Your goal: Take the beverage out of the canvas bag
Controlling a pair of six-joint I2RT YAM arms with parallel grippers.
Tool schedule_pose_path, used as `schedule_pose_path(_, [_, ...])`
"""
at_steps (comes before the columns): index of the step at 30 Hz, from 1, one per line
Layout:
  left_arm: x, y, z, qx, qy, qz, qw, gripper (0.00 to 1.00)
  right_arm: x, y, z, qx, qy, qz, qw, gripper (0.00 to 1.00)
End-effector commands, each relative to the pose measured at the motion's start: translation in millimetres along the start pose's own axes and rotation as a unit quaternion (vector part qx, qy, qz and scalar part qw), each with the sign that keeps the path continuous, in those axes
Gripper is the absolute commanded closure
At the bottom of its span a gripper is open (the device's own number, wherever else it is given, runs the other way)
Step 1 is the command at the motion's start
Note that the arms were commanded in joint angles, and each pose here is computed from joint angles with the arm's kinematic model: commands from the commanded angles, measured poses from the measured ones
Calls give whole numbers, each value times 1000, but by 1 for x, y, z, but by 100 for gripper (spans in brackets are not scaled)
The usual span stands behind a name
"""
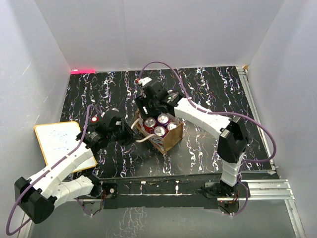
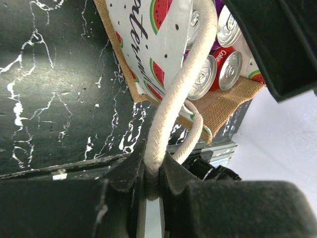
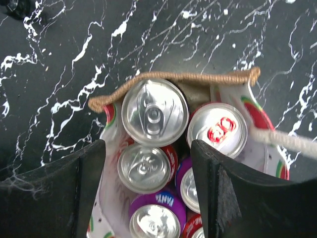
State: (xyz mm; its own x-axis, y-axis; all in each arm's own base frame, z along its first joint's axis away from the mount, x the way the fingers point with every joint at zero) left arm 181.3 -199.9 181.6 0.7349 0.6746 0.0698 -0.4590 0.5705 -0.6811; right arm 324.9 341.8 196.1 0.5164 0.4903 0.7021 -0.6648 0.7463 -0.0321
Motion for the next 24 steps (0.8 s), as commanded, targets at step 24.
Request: schedule_pose_path(24, [28,26,35,106,7,-24,994,100,28,2,-24,39,-57,220,973,24])
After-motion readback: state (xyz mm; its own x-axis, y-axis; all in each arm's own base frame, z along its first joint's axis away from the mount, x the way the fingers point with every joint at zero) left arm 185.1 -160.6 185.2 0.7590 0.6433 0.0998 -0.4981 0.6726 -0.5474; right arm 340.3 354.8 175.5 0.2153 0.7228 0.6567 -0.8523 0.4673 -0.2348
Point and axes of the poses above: each gripper's point midway between its finger pads, its own z axis back along the fingers, its own y axis along the line the jaws close on, x = y × z, the point moved 2 cm from there along z, back along the fingers, and after that the axes turned 11 degrees about z, right-handed, at the moved point
